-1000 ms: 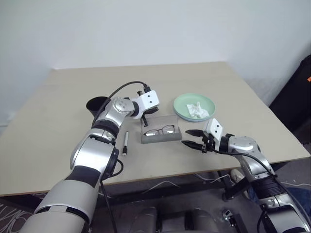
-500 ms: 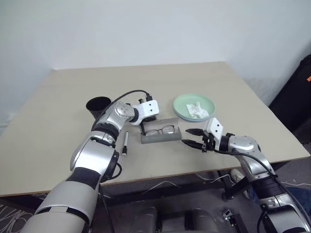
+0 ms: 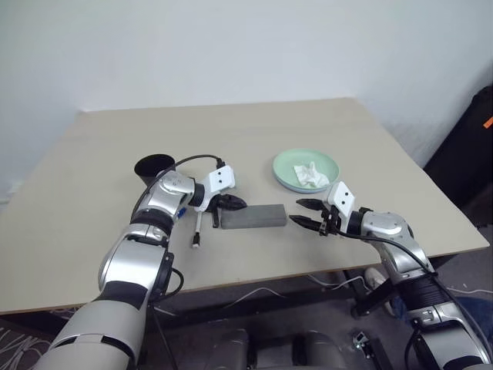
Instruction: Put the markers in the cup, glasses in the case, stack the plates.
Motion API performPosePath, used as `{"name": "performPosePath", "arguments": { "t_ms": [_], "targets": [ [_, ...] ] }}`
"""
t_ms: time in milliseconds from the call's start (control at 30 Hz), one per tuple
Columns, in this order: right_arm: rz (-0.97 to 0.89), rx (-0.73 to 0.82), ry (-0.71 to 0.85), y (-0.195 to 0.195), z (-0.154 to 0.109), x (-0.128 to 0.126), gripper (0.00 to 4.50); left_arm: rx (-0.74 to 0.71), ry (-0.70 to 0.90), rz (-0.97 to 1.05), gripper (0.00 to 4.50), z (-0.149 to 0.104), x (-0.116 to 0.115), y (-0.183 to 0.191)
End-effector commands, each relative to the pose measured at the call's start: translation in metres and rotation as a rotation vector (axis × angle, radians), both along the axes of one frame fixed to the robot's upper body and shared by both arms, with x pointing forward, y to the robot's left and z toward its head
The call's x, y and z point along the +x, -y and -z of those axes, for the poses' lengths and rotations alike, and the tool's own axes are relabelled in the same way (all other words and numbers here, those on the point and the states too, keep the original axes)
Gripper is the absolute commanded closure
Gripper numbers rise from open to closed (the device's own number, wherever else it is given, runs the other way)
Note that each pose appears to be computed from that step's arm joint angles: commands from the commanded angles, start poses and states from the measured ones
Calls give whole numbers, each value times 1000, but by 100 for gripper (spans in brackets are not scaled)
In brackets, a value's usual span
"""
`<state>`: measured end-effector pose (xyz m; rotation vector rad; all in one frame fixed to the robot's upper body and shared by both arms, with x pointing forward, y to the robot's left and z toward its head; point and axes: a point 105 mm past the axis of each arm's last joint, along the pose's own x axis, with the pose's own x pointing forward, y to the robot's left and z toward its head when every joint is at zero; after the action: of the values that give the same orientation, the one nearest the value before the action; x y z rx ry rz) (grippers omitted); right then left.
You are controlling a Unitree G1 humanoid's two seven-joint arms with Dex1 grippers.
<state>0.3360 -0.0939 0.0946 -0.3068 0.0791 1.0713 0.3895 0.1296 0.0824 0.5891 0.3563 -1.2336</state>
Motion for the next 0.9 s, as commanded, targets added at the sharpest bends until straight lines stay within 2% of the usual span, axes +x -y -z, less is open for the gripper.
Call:
{"name": "performPosePath", "arguments": {
  "t_ms": [33,200,333,500,600,900],
  "targets": [
    [4,18,68,-2,-18,8,220,-11,66,-60,448,-3,5,-7],
    [0,20,71,-4,-19,10,220,-150,150,-203,448,-22,14,-10],
    [-4,23,70,-5,-18,11,220,-243,151,-376,448,-24,0,-20],
    [-11,23,65,-5,-17,11,220,-267,162,-607,448,-19,-18,-32],
    [-19,22,62,-6,-17,11,220,-290,157,-857,448,-16,-22,-47],
    [-37,15,52,-7,-13,12,220,-262,118,-1254,448,-24,-37,-69]
  ]
}}
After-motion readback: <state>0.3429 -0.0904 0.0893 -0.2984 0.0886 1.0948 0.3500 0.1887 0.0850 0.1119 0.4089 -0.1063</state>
